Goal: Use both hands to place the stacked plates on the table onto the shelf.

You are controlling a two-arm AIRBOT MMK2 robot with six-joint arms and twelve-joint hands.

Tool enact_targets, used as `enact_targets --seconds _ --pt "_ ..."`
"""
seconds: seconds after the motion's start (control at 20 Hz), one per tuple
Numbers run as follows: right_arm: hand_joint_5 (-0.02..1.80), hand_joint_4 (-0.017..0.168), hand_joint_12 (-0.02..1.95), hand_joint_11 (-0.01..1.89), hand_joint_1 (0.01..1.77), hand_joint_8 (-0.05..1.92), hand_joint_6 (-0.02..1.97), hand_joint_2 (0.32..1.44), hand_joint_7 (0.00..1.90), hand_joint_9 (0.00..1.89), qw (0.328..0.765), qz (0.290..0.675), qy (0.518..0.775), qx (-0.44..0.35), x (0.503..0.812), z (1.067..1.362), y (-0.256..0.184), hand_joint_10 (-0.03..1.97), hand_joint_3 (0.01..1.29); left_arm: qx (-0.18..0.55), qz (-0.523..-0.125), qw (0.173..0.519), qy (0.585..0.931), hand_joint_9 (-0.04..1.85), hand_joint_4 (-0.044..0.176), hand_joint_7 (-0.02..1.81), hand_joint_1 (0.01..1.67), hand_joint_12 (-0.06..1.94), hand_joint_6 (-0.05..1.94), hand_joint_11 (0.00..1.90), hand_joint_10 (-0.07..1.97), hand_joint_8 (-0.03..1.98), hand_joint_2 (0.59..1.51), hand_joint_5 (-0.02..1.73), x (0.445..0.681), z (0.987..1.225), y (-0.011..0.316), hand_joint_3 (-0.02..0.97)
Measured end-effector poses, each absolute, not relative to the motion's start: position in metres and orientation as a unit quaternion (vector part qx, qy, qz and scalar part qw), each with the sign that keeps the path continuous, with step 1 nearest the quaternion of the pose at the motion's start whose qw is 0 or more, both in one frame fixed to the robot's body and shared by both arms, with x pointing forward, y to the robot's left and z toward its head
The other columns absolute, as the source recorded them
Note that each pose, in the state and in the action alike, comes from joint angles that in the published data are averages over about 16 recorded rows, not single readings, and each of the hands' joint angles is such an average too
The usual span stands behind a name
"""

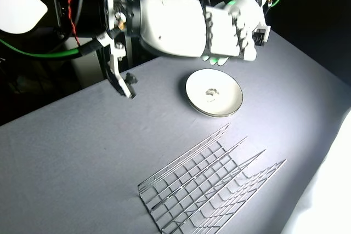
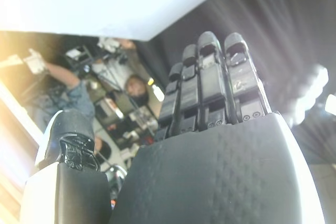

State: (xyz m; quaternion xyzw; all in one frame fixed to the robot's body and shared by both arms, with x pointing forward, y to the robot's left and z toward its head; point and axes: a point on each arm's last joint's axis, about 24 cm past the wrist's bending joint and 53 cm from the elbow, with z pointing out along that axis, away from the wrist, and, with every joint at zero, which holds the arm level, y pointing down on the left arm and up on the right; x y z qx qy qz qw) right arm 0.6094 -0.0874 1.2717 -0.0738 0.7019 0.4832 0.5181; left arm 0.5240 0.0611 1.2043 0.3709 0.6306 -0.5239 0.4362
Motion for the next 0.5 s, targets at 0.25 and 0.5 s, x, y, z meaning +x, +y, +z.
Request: enact_targets --seconds 0.25,0.5 --pt "0.18 -0.002 0.43 0.02 0.13 0.02 0.04 1.17 0.19 0.14 0.521 0.479 0.703 -0.072 0.6126 1.2724 -0.0904 0.08 0.04 0.377 -0.524 0.430 0.631 0.07 -0.003 0.08 0.05 0.01 0.00 0.03 0.01 0.00 1.203 0.06 0.5222 1.2046 0.0607 0.035" --pt "0.21 -0.002 0.47 0.02 0.06 0.02 0.03 1.24 0.23 0.17 0.525 0.473 0.704 -0.070 0.6162 1.2724 -0.0940 0.07 0.03 0.390 -0.522 0.414 0.635 0.04 -0.003 0.07 0.03 0.01 0.00 0.02 0.01 0.00 1.210 0.06 0.5188 1.2040 0.0585 0.030"
